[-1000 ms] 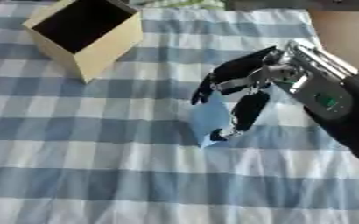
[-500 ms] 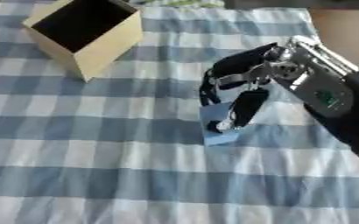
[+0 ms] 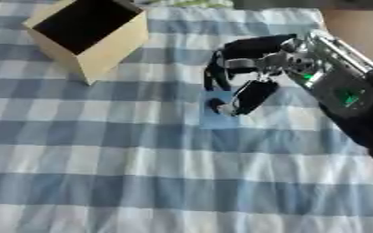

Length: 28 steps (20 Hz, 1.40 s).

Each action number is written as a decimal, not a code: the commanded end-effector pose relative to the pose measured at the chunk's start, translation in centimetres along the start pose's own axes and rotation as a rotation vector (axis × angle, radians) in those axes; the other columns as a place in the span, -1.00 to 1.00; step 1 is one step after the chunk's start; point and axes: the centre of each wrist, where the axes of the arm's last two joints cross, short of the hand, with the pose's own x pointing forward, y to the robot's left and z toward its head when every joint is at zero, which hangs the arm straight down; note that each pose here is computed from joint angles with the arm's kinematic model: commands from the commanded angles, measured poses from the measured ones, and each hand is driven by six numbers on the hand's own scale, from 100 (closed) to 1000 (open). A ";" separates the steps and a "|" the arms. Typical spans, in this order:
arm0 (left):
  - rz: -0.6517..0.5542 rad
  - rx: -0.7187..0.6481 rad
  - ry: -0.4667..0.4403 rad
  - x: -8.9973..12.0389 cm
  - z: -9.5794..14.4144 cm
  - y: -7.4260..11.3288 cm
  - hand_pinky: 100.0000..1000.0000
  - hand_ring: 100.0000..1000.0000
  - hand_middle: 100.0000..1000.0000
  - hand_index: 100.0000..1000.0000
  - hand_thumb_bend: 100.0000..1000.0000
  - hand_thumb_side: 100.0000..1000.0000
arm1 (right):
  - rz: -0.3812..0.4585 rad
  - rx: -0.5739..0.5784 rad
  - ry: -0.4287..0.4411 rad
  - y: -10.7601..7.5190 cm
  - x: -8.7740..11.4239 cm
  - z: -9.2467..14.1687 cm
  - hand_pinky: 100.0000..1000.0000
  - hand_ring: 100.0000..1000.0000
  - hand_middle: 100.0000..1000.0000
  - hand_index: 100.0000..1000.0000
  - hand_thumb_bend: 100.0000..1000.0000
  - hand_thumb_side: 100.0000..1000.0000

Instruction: Pick up objects on the table and place them in the box.

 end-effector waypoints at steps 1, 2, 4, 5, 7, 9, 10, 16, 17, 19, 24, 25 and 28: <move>-0.009 -0.012 -0.022 0.4 -0.4 0.2 0.17 0.48 0.51 0.63 -0.97 0.52 | 0.038 -0.065 0.025 -1.9 0.0 1.4 0.18 0.15 -0.46 -0.18 -1.00 -0.51; -0.010 -0.014 -0.022 0.4 -0.4 0.2 0.17 0.48 0.51 0.63 -0.97 0.52 | 0.041 -0.073 0.029 -2.0 0.0 1.5 0.17 0.15 -0.49 -0.22 -1.00 -0.53; -0.010 -0.017 -0.022 0.4 -0.4 0.2 0.17 0.48 0.51 0.62 -0.97 0.52 | 0.048 -0.089 0.034 -2.3 0.0 1.8 0.17 0.16 -0.52 -0.26 -1.00 -0.59; -0.011 -0.018 -0.021 0.4 -0.4 0.2 0.17 0.48 0.51 0.63 -0.97 0.52 | 0.053 -0.100 0.036 -2.5 0.0 1.9 0.16 0.15 -0.54 -0.29 -1.00 -0.62; -0.011 -0.020 -0.020 0.4 -0.4 0.2 0.17 0.48 0.51 0.63 -0.98 0.53 | 0.063 -0.122 0.038 -2.9 0.1 2.1 0.14 0.13 -0.59 -0.35 -1.00 -0.66; -0.012 -0.022 -0.019 0.4 -0.4 0.3 0.17 0.49 0.51 0.63 -0.98 0.53 | 0.068 -0.139 0.039 -3.3 0.2 2.4 0.14 0.13 -0.61 -0.36 -1.00 -0.68; -0.013 -0.023 -0.020 0.4 -0.4 0.3 0.17 0.49 0.51 0.63 -0.98 0.53 | 0.073 -0.153 0.038 -3.6 0.4 2.5 0.15 0.13 -0.61 -0.36 -1.00 -0.68; -0.007 -0.031 -0.027 0.5 -0.6 0.2 0.17 0.49 0.51 0.63 -0.99 0.53 | 0.123 -0.252 0.023 -6.4 1.1 2.4 0.17 0.14 -0.61 -0.35 -1.00 -0.70; -0.005 -0.032 -0.028 0.5 -0.6 0.2 0.17 0.49 0.51 0.63 -0.99 0.53 | 0.124 -0.265 0.020 -6.8 1.1 2.2 0.17 0.14 -0.61 -0.35 -1.00 -0.70; 0.000 -0.035 -0.033 0.5 -0.7 0.1 0.17 0.49 0.51 0.63 -0.99 0.52 | 0.113 -0.295 0.018 -7.7 0.9 1.6 0.16 0.14 -0.62 -0.35 -1.00 -0.68; 0.010 -0.044 -0.037 0.5 -0.8 0.0 0.17 0.49 0.51 0.63 -1.00 0.54 | 0.091 -0.362 0.044 -10.0 -0.6 -0.6 0.15 0.13 -0.63 -0.36 -1.00 -0.70; 0.012 -0.046 -0.037 0.5 -0.8 -0.1 0.17 0.49 0.51 0.63 -1.00 0.54 | 0.084 -0.372 0.055 -10.3 -1.0 -1.1 0.15 0.13 -0.63 -0.36 -1.00 -0.70; 0.021 -0.053 -0.041 0.6 -1.0 -0.3 0.17 0.49 0.51 0.63 -1.00 0.54 | 0.056 -0.414 0.086 -11.1 -2.2 -2.6 0.13 0.12 -0.65 -0.37 -1.00 -0.70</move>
